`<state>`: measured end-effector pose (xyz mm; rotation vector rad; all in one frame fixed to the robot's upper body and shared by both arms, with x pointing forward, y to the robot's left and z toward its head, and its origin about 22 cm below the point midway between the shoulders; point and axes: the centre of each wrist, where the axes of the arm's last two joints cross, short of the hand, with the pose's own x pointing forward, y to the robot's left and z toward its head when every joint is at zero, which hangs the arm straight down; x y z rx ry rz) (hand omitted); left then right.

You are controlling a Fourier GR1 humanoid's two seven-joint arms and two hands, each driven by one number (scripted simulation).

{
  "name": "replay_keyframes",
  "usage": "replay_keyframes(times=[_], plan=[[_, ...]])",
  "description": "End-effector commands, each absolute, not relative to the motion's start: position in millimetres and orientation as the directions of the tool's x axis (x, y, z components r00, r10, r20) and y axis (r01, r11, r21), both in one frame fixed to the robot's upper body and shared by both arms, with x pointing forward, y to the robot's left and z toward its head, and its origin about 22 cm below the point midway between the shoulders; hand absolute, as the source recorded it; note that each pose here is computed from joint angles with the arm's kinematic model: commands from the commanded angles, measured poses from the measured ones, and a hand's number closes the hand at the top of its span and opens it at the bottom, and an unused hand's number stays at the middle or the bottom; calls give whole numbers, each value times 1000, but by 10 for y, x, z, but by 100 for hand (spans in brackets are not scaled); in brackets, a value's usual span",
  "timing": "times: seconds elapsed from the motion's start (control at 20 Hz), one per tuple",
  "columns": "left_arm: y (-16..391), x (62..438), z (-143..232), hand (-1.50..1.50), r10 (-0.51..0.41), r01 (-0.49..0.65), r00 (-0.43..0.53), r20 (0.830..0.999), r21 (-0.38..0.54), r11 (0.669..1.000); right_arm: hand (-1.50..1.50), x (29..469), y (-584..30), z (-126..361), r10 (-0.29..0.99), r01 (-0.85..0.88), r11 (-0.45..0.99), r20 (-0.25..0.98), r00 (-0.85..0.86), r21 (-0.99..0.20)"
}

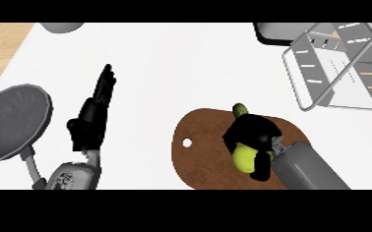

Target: Pick the pear from the cutting board and place it in the tiered basket

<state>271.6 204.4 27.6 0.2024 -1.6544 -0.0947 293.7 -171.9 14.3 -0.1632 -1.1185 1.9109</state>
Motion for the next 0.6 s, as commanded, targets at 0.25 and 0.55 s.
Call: replay_keyframes(times=[0.25,0.55], plan=[[2212,2717,304,0,-193,-104,-90,977,184,977,150,2887,-3118,159,999,-425,50,37,40,-904],[2212,2560,331,0,-198,-87,-82,977,191,978,150,2777,-3320,674,981,-258,102,55,184,-961]])
